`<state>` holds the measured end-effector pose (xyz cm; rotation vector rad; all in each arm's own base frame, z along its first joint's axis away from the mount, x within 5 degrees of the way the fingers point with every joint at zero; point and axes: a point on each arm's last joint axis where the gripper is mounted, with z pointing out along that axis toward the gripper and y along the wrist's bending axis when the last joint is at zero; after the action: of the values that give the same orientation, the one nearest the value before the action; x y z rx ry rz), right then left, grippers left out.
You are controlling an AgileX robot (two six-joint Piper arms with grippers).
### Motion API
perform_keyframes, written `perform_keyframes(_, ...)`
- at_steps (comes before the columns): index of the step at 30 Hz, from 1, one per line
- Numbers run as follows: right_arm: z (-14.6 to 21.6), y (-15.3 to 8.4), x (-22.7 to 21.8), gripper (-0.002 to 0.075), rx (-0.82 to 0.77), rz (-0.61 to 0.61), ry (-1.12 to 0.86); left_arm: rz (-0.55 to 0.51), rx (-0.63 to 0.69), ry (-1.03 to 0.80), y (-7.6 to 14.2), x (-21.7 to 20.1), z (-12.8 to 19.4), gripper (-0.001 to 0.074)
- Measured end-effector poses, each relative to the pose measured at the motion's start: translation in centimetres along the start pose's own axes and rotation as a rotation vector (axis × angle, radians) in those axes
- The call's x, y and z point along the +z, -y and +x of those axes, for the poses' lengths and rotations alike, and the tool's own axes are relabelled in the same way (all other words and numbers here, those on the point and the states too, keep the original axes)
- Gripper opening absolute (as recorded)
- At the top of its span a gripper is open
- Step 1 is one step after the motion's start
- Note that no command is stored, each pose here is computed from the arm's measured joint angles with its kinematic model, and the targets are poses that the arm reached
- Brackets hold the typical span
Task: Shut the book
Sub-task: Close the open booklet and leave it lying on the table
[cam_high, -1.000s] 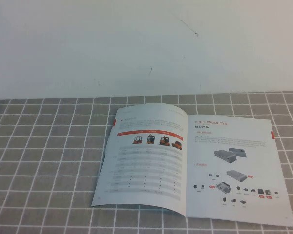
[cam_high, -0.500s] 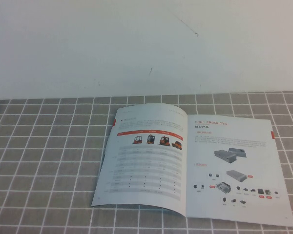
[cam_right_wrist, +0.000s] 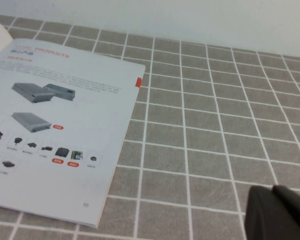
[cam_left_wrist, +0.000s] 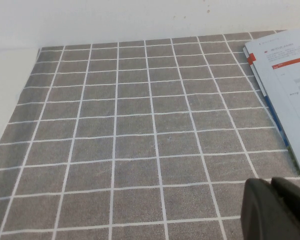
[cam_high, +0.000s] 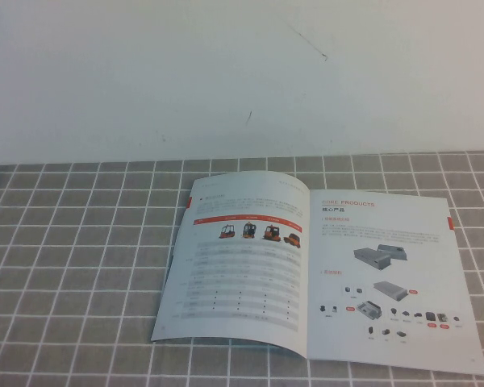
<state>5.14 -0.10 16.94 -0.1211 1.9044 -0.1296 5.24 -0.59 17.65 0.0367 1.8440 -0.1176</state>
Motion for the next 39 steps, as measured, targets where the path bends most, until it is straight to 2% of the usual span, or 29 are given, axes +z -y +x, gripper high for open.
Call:
perform_keyframes(9,0.0,0.0,0.0,-0.0003,0.0,0.001,0.005,0.0,0.0,0.008,0.0,0.0,-0.1,-0.0004)
perform_keyframes(13,-0.6,0.1,0.0,-0.0003,0.0,0.016,0.076,0.001,0.006,0.07,0.0,0.1,-0.5,-0.0004)
perform_keyframes(16,-1.9,0.4,-0.2,-0.0003,0.0,0.048,0.225,0.005,0.005,0.2,0.0,-0.1,-1.7,-0.0004)
perform_keyframes(22,-5.1,1.1,-1.7,-0.0003,0.0,0.129,0.616,0.017,0.0,0.577,0.1,-1.4,-4.8,-0.0004)
perform_keyframes(28,-6.5,1.4,-3.0,-0.0003,0.0,0.174,0.83,0.026,-0.004,0.816,0.2,-2.8,-6.5,-0.0004)
perform_keyframes(36,-6.9,1.6,-3.5,-0.0003,0.032,0.189,0.899,0.029,-0.015,0.894,0.2,-3.3,-6.9,-0.0004)
perform_keyframes(39,-6.9,1.5,-3.2,-0.0003,0.036,0.169,0.819,0.028,-0.029,0.831,0.1,-2.9,-6.7,-0.0004)
